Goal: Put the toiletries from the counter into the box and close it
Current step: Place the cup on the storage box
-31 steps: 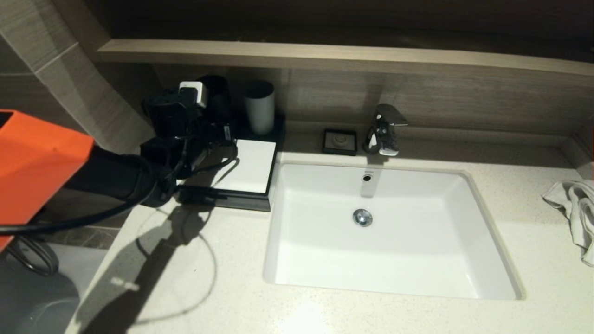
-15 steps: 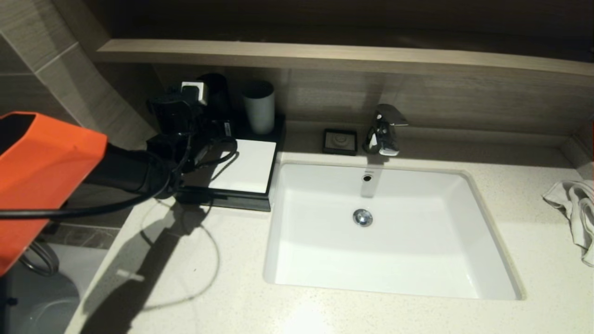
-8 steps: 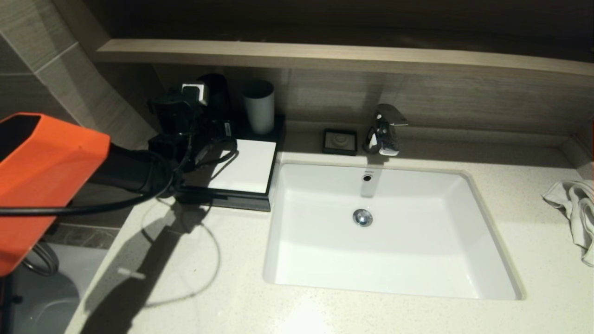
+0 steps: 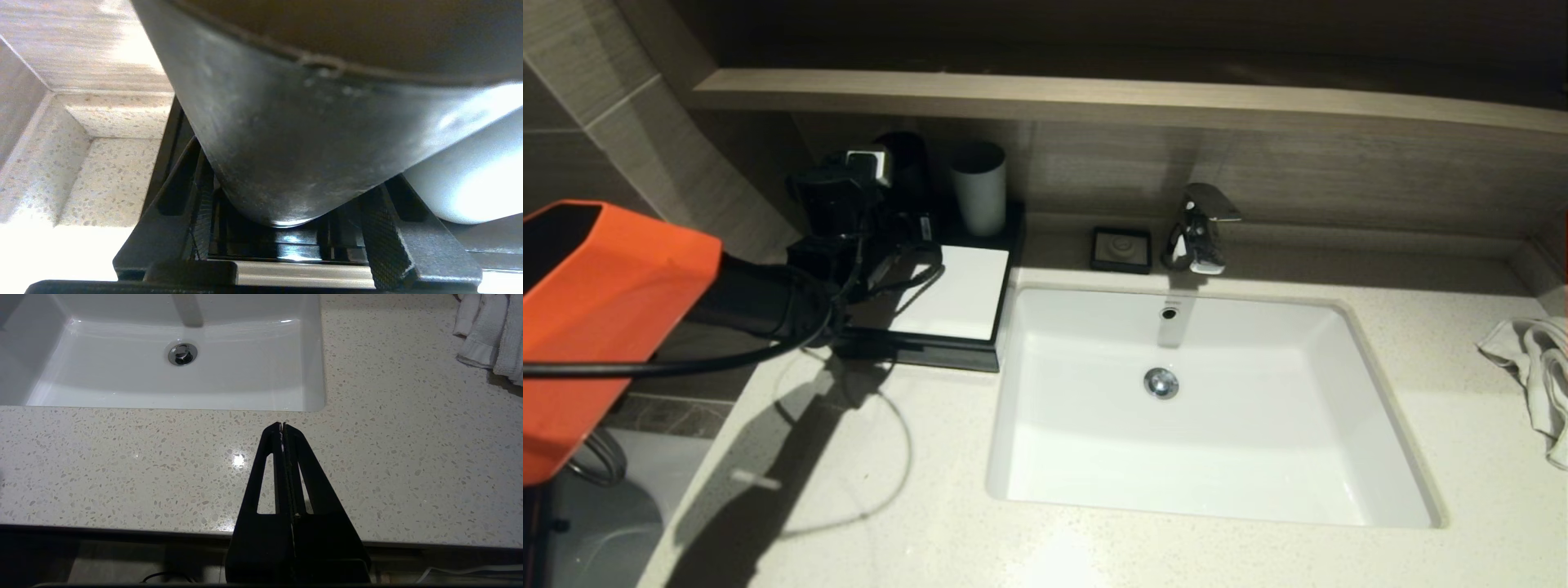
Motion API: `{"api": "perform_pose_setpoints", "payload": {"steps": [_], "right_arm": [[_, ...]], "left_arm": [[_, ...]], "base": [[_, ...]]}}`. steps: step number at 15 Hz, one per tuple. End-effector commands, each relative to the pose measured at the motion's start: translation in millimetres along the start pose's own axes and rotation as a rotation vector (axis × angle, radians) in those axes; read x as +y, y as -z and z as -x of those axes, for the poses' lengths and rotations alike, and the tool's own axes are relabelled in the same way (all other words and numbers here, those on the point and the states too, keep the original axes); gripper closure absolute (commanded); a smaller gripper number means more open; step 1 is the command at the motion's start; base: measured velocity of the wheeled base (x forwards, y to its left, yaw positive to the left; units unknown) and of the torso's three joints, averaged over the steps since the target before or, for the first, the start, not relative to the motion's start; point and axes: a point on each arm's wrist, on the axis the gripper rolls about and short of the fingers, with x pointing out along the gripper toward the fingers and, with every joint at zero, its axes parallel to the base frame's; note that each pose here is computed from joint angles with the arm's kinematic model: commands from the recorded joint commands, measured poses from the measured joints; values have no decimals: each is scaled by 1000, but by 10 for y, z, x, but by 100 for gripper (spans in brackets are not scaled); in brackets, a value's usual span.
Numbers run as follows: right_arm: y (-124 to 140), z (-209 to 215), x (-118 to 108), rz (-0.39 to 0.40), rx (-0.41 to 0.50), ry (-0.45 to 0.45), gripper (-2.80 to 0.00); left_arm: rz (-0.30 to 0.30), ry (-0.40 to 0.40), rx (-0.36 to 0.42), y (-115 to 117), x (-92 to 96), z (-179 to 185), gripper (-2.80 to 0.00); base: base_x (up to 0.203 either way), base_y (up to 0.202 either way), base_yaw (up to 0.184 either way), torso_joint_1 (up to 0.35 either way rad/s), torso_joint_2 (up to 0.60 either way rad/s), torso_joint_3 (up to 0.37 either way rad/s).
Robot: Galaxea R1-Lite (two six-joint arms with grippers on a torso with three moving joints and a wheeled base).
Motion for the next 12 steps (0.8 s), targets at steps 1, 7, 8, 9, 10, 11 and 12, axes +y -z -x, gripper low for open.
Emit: {"api": "perform_pose_setpoints", "payload": {"steps": [1,7,8,9,10,11,12], "right_arm": [[1,1,0,0,-1,0,0],[1,0,0,0,1,0,0],[1,1,0,0,-1,0,0],[1,1,0,0,-1,0,0],[0,1,0,0,-2,0,0],[1,1,0,0,-1,0,0],[0,1,0,0,-2,-1,0]], "left_arm": [[0,0,-5,24,-6,-35,0],[1,-2,-7,5,-12,-83,0],[-1,-1,-5,13,-13,-85,0],[-1,-1,-5,14,-13,-86,0],[-1,-2,-3,21,-10,-88,0],[-2,-3,-2,28,-7,-91,0],[-2,-4,0,36,-2,-94,0]], "base": [[0,0,0,0,0,0],[0,0,0,0,0,0],[0,0,0,0,0,0],[0,0,0,0,0,0],[0,0,0,0,0,0],[0,0,0,0,0,0],[0,0,0,0,0,0]]}}
